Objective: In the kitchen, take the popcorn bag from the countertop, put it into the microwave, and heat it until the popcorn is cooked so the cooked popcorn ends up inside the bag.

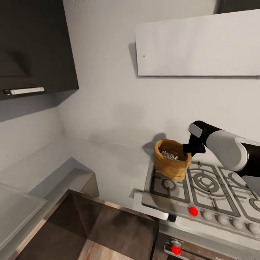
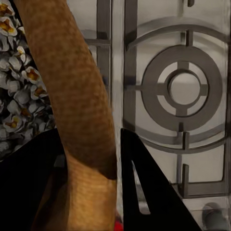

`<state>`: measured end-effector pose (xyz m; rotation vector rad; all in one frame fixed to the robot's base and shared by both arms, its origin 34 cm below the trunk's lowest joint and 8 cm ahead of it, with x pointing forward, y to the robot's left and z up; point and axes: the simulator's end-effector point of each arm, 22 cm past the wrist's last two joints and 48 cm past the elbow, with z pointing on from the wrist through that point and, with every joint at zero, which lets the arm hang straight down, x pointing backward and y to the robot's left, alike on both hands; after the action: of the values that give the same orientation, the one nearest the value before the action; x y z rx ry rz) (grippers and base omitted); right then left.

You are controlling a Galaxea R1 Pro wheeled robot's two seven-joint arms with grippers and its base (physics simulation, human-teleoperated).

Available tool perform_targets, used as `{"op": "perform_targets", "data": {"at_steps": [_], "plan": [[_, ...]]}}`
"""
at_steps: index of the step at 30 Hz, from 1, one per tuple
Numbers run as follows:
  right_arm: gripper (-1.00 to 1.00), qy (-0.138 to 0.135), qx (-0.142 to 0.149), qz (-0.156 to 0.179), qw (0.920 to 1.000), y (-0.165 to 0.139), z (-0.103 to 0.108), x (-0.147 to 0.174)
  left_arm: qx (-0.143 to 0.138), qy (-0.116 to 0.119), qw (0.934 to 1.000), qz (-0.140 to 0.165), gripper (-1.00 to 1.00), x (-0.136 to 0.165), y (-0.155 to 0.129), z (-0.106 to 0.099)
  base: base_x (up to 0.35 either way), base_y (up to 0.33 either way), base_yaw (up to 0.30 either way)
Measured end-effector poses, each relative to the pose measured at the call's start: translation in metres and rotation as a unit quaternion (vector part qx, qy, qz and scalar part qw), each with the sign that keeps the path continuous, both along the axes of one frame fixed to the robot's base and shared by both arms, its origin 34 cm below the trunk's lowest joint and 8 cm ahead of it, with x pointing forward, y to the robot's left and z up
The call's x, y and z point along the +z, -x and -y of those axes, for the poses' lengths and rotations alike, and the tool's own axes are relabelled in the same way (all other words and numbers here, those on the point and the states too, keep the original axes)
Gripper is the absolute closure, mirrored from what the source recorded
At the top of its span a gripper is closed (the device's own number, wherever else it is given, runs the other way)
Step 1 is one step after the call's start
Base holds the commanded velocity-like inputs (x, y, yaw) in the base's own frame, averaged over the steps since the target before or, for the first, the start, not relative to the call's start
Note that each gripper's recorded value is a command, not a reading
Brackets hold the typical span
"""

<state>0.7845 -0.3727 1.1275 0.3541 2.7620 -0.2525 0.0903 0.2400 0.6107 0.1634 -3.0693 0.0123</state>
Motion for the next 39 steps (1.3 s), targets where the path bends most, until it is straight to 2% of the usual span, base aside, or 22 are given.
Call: {"op": "perform_targets", "data": {"at_steps": [23,39], "plan": [[1.00,0.000,0.000,0.017,0.9999,0.005,0.000,0.022,0.000,0.000,0.9999,0.017,-1.00,-0.001,-0.013,0.000,0.000,0.000,-0.191],[1.00,-0.001,0.000,0.025,0.9997,0.007,0.000,0.033,0.000,0.000,0.9997,0.025,-1.00,-0.001,-0.019,0.000,0.000,0.000,-0.252]]}}
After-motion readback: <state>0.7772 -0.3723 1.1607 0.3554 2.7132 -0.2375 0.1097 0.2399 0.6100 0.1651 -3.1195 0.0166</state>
